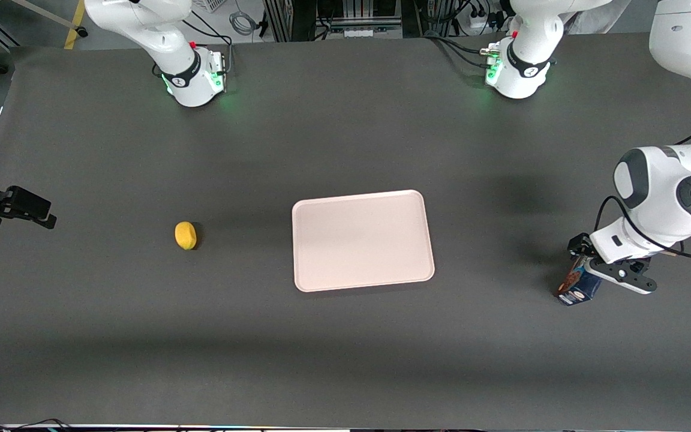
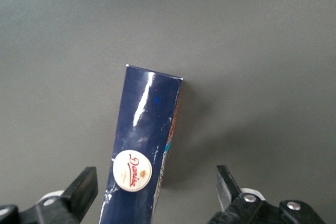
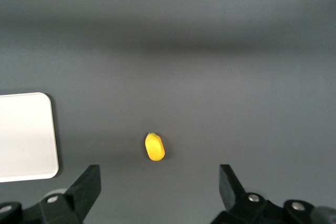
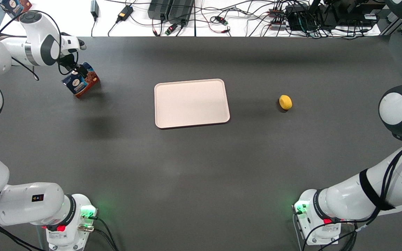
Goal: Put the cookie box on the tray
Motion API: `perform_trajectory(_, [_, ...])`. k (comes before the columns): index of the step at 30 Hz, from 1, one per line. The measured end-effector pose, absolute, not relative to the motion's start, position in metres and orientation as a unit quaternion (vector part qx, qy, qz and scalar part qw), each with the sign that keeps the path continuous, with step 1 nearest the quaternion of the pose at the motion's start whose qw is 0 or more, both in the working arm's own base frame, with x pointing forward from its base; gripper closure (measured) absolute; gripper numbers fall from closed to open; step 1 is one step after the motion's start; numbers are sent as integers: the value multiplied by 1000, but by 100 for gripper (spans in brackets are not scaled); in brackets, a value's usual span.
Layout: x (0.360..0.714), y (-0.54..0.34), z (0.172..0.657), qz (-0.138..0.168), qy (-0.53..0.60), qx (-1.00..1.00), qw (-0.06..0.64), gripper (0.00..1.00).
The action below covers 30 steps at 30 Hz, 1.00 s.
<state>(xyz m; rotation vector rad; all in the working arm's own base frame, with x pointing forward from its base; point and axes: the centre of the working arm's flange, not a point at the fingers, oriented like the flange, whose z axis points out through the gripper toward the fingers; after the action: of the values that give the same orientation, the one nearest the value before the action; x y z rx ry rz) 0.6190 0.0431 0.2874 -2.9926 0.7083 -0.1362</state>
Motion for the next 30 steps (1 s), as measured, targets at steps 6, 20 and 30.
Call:
perform_trajectory(6, [620,42,278,-57,232,-970,34,0])
perform_trajectory(20, [623,40,244,-72,262,-961,42,0])
perform_trajectory(30, [624,54,233,-80,292,-952,51,0])
